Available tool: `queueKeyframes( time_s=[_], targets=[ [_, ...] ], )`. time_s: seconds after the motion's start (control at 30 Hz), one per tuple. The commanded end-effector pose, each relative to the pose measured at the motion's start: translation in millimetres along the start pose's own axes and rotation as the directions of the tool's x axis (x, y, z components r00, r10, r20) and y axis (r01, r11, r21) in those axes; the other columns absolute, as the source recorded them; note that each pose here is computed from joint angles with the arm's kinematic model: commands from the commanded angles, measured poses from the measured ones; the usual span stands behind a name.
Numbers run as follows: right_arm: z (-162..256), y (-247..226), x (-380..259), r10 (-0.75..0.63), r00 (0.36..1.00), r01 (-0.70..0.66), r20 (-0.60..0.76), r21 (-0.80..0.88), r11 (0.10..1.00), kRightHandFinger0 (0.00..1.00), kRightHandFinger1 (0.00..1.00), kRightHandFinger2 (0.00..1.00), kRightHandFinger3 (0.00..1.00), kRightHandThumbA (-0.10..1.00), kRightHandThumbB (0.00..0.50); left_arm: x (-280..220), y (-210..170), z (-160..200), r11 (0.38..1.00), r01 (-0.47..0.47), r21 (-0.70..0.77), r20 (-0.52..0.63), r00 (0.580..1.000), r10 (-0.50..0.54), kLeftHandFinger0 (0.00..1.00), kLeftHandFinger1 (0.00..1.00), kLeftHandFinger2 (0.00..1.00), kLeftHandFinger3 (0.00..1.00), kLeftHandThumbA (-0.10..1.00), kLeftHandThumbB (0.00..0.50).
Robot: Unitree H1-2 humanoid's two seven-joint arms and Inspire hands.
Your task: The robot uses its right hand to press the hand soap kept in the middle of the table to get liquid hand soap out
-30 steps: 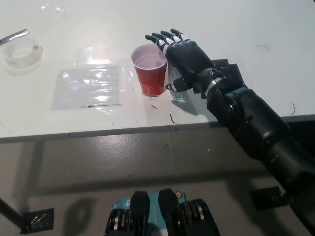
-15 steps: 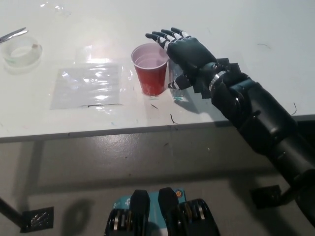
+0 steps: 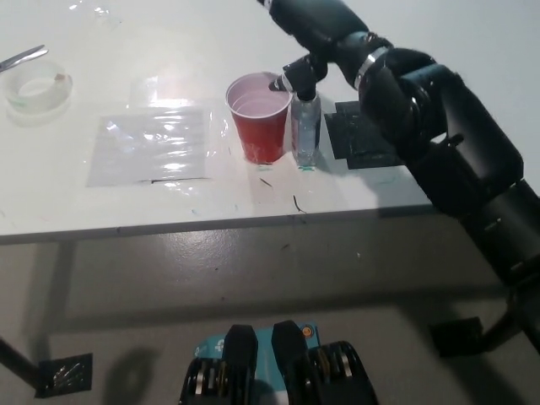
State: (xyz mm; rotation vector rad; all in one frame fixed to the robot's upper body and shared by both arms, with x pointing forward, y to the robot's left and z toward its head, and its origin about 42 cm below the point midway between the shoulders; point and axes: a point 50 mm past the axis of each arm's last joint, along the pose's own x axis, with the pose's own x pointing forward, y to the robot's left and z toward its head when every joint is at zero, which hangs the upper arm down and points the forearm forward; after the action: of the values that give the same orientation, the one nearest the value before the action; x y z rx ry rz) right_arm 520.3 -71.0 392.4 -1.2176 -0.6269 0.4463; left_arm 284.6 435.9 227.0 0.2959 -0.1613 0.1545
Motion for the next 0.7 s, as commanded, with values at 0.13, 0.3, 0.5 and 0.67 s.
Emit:
queueKeyframes(
  time_s=[0.13, 0.3, 0.5, 0.67],
  targets=[
    [15.1, -62.1, -4.5, -0.101, 0.994, 0.102, 0.048, -0.003, 0.995, 1.0, 1.0, 1.0, 1.0, 1.0, 0.393, -3.5, 8.7, 8.7, 1.0, -0.005, 0.031, 0.05, 0.999, 0.004, 0.27, 0.37, 0.45, 0.63, 0.79, 0.013],
    [5.1, -70.2, -18.7, -0.122, 0.991, 0.121, 0.047, 0.012, 0.993, 1.0, 1.0, 1.0, 1.0, 1.0, 0.434, -6.3, 9.0, 5.5, 1.0, -0.013, 0.016, 0.04, 0.999, 0.013, 0.28, 0.38, 0.46, 0.62, 0.78, 0.016],
    [-14.3, -83.6, -58.4, -0.171, 0.985, 0.171, -0.014, 0.065, 0.983, 1.0, 1.0, 1.0, 1.0, 1.0, 0.5, -10.1, 9.2, 3.6, 1.0, -0.016, 0.021, 0.027, 1.0, 0.015, 0.29, 0.39, 0.47, 0.63, 0.78, 0.0],
    [-32.5, -89.6, -100.6, -0.211, 0.973, 0.219, -0.089, 0.101, 0.97, 1.0, 1.0, 1.0, 1.0, 1.0, 0.473, -11.9, 10.9, 3.2, 0.999, -0.023, 0.025, 0.027, 0.999, 0.023, 0.3, 0.39, 0.48, 0.63, 0.75, 0.0]
  ],
)
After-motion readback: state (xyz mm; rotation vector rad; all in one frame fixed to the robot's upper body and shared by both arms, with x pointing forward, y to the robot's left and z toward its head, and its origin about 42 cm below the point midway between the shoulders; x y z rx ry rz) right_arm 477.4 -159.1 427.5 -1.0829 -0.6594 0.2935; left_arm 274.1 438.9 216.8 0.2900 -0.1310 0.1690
